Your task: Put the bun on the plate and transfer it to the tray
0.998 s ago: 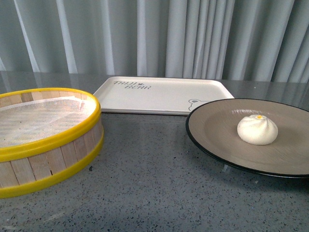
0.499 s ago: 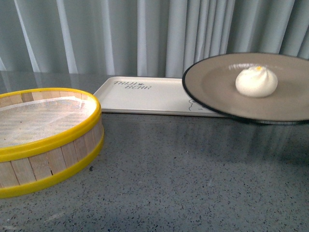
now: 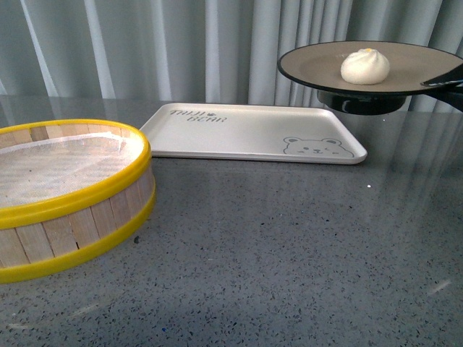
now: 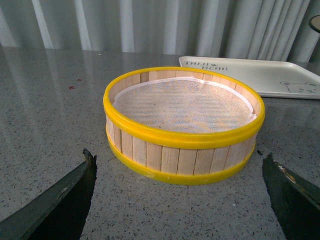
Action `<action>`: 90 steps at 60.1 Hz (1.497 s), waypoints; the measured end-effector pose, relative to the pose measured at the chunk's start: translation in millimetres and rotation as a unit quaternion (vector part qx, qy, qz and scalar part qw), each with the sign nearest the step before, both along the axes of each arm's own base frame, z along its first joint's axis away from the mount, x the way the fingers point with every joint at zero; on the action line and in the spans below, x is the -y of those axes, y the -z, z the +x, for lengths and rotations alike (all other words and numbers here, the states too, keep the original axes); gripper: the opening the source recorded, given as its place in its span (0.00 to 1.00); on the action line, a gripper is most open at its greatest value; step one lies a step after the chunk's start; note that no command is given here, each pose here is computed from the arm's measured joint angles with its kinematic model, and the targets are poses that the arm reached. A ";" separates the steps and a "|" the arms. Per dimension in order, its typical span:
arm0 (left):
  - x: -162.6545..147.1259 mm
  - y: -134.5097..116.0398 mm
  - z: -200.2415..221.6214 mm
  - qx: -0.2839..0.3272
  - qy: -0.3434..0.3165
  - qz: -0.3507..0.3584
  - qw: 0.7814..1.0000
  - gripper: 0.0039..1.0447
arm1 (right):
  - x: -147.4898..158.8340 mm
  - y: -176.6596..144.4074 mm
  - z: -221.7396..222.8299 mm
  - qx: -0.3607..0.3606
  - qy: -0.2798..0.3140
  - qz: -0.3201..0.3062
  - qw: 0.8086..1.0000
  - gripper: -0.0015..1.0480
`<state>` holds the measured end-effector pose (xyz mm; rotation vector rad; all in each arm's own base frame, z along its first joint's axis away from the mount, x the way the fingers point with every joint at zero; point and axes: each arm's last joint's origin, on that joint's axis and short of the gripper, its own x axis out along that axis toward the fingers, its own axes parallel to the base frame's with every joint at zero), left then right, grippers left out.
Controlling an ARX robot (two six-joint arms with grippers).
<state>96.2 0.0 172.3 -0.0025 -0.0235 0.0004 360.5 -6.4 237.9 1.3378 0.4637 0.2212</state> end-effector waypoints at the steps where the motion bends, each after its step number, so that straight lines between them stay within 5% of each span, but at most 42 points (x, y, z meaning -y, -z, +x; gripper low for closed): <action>1: 0.0 0.0 0.0 0.000 0.000 0.000 1.000 0.94 | -1.4 0.4 4.0 -0.002 0.000 0.000 1.000 0.02; 48: 0.0 0.0 0.0 0.000 0.000 0.000 1.000 0.94 | -39.7 27.1 101.7 -0.056 -0.029 0.031 0.997 0.02; 90: 0.0 0.0 0.0 0.000 0.000 0.000 1.000 0.94 | -37.8 51.3 125.1 -0.086 -0.014 0.023 0.996 0.02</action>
